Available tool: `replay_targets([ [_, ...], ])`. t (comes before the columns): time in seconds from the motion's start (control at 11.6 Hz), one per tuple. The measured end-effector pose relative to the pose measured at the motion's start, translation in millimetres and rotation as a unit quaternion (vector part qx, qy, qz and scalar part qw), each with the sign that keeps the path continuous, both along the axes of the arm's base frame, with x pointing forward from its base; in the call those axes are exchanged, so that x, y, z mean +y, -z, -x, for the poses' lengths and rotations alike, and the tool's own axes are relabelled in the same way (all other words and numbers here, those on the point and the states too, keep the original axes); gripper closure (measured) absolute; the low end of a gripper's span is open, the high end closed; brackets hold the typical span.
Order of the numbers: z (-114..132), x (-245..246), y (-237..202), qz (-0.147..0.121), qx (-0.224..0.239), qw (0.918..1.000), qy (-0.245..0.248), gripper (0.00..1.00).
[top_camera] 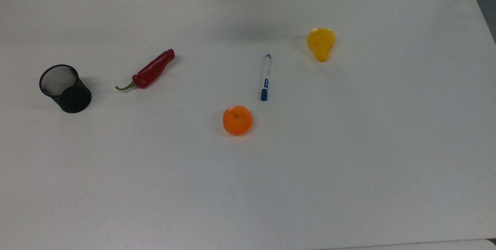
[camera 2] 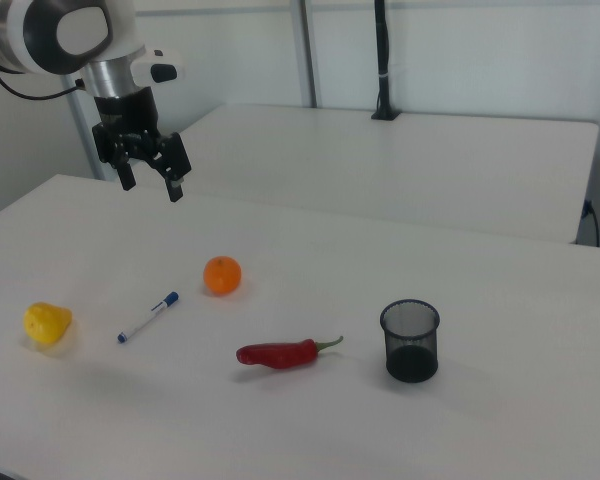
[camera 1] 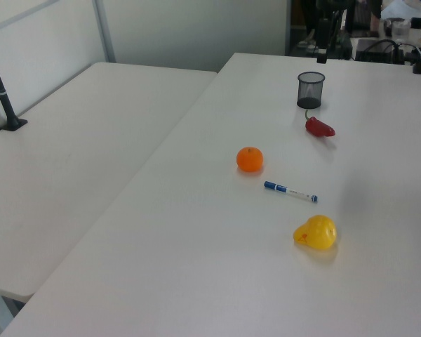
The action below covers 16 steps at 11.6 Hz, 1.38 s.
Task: Place marker
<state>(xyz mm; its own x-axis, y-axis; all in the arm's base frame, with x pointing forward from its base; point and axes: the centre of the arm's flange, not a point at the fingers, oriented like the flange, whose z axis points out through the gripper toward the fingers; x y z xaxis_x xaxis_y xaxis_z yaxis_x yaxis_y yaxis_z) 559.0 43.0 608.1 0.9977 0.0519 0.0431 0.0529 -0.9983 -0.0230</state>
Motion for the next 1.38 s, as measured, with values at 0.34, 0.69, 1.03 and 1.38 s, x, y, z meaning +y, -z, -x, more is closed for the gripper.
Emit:
replay_targets([
  [0.34,-0.2,1.5,-0.7,0.000,-0.002,1.0000,-0.001,0.00],
  [0.69,-0.2,1.7,-0.7,0.000,-0.002,1.0000,-0.001,0.00],
  [1.03,-0.2,1.7,-0.7,0.000,-0.002,1.0000,-0.002,0.00],
  [1.38,-0.1,2.0,-0.8,0.000,-0.002,1.0000,-0.006,0.00],
])
